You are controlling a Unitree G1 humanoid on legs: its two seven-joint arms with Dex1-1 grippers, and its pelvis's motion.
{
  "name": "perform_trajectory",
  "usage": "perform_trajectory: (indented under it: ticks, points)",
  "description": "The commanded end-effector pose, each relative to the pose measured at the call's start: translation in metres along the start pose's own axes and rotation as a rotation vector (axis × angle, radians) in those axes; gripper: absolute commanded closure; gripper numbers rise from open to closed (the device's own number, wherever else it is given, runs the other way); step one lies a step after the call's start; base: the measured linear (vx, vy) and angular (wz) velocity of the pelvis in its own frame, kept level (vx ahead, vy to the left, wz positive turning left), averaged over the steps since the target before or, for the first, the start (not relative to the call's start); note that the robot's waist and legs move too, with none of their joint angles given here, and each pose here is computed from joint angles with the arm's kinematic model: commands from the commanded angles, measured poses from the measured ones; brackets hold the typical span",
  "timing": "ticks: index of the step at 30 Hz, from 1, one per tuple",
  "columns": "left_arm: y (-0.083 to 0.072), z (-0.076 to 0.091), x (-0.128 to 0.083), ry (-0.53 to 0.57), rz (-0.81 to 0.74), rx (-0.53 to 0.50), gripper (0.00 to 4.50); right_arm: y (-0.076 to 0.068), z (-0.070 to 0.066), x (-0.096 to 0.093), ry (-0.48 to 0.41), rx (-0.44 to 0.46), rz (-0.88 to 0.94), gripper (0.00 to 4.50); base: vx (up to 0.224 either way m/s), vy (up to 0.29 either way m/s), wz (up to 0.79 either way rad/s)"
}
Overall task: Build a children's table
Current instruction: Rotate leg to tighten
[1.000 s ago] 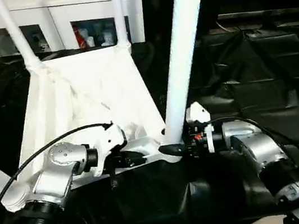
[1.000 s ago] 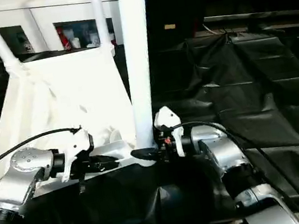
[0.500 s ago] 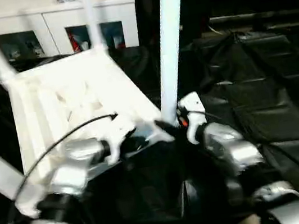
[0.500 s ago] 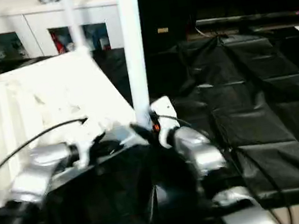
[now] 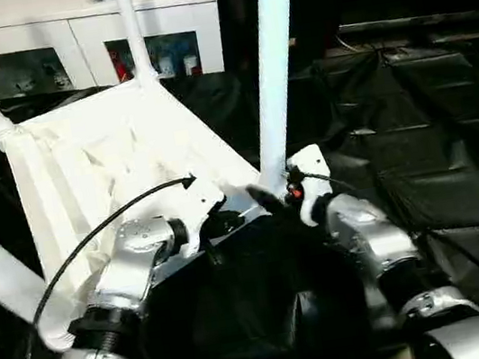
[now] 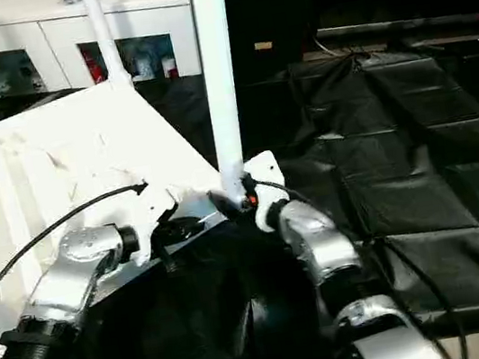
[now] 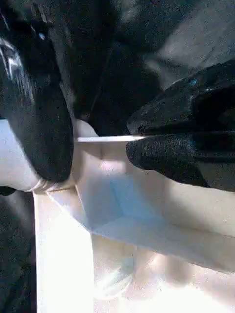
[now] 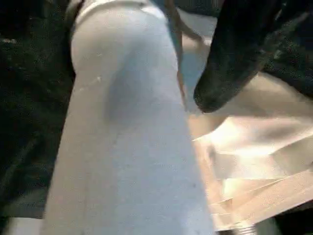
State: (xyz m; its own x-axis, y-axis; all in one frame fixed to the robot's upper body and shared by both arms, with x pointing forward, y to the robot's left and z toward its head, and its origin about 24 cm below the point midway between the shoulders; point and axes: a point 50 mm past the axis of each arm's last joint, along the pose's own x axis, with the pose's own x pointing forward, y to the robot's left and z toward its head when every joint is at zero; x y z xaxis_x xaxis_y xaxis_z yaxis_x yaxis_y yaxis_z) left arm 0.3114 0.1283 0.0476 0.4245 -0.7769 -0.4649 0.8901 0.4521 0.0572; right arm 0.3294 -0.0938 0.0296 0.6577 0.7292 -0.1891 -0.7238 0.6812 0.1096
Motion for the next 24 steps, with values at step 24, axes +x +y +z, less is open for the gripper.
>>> perform_trajectory:
  ticks: [24]
  points:
    - [-0.016,0.005,-0.022,-0.066,-0.315,0.060,4.50,0.020,0.001,-0.023,0.118,-0.045,0.507,1.53,0.000,0.000,0.00]
